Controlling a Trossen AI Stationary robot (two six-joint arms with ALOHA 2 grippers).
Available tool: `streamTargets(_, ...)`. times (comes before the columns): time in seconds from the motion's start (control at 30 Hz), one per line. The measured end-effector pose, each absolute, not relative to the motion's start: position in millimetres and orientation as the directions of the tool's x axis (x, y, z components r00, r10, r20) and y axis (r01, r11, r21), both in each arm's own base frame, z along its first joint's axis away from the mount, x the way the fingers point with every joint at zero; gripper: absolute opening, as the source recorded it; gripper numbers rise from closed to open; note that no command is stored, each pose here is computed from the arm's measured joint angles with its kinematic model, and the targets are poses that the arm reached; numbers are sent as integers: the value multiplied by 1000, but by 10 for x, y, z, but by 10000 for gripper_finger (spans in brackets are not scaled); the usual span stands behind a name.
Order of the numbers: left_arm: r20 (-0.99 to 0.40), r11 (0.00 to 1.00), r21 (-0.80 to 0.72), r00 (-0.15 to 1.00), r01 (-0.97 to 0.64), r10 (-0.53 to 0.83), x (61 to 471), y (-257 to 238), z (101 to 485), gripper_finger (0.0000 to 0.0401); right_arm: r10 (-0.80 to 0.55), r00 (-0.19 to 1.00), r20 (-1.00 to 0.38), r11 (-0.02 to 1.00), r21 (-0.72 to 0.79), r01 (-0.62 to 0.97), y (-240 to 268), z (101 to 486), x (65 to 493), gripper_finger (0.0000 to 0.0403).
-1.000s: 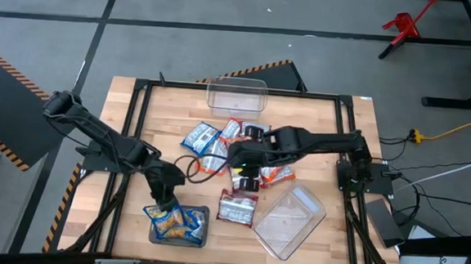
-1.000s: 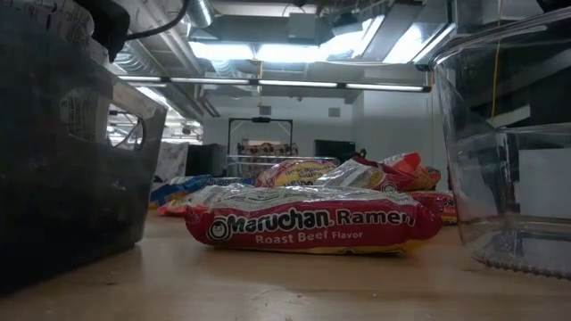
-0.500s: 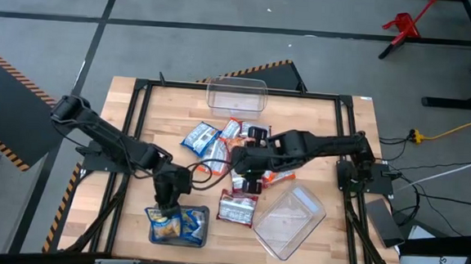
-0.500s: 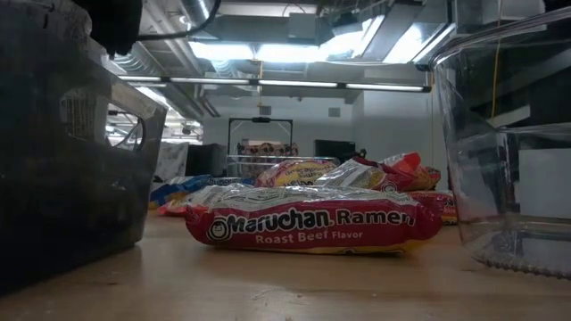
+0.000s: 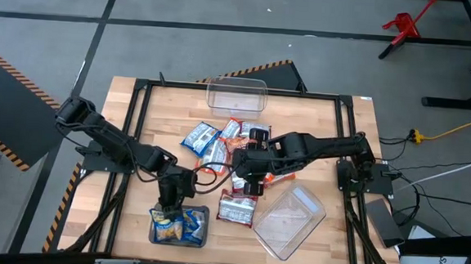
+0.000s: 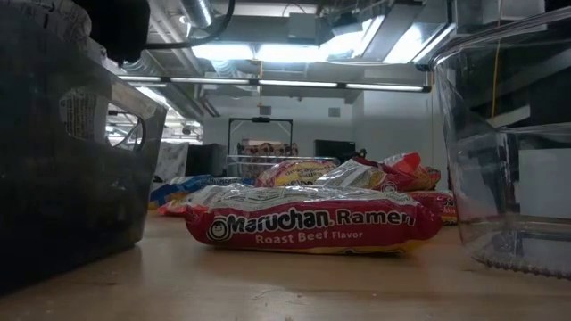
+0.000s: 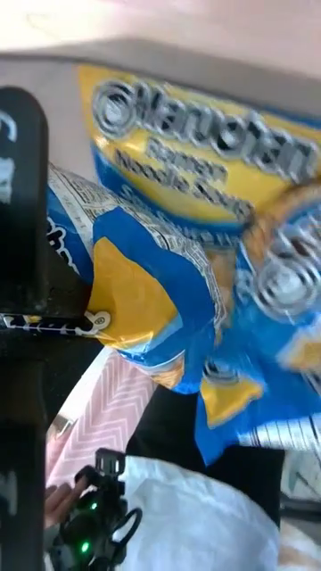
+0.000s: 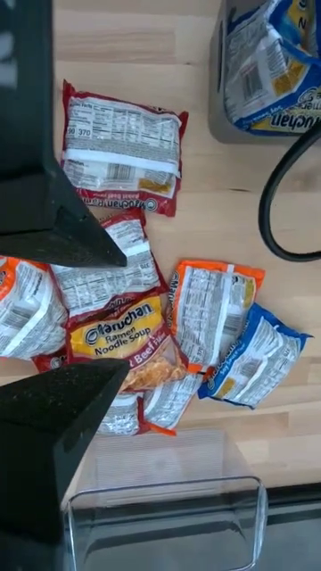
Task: Sort Maruchan noodles
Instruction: Put the blue noodle pack into the black bin
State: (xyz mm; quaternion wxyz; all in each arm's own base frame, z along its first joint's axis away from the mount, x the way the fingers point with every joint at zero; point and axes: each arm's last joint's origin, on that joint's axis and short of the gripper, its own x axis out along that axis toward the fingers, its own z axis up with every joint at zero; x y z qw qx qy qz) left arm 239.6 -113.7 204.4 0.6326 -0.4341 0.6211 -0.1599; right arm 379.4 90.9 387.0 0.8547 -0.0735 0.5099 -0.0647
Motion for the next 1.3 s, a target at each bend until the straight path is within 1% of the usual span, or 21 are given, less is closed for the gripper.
streamTargets(0.13, -642, 582, -760, 193, -288, -742, 2415, -1144, 2048, 10, -174, 465, -868, 982, -186, 21, 911, 3866, 3789, 163)
streamTargets(0.27, -631, 586, -771, 183, -249, -754, 2414, -1147, 2052, 42, -124, 458, -880, 989, -148, -15, 926, 3862, 3787, 163)
streamTargets(0.4, -621, 587, -781, 171, -213, -765, 2409, -1151, 2055, 79, -110, 456, -883, 991, -135, -22, 930, 3862, 3786, 163)
streamTargets(0.5, -606, 572, -791, 153, -217, -781, 2405, -1150, 2059, 100, -104, 455, -884, 991, -130, -25, 931, 3861, 3786, 163)
streamTargets(0.57, -580, 540, -805, 130, -246, -804, 2405, -1137, 2068, 107, -101, 455, -885, 992, -127, -26, 930, 3861, 3786, 163)
streamTargets(0.63, -563, 522, -814, 123, -256, -817, 2390, -1133, 2101, 109, -89, 453, -887, 993, -115, -32, 935, 3861, 3786, 163)
streamTargets(0.77, -553, 514, -824, 143, -238, -821, 2365, -1120, 2169, 110, -74, 452, -889, 994, -103, -39, 939, 3860, 3788, 163)
streamTargets(0.93, -536, 485, -834, 177, -261, -826, 2334, -1073, 2267, 110, -70, 474, -878, 994, -99, -36, 946, 3869, 3811, 163)
streamTargets(1.03, -504, 455, -857, 205, -243, -839, 2299, -1062, 2375, 110, -46, 525, -850, 995, -88, -55, 986, 3897, 3855, 163)
streamTargets(1.17, -463, 409, -881, 249, -238, -851, 2197, -1030, 2561, 109, 6, 626, -779, 995, -61, -85, 1081, 3965, 3941, 163)
streamTargets(1.3, -427, 376, -903, 337, -207, -839, 2048, -963, 2780, 108, 67, 714, -697, 990, -45, -137, 1221, 3968, 4088, 163)
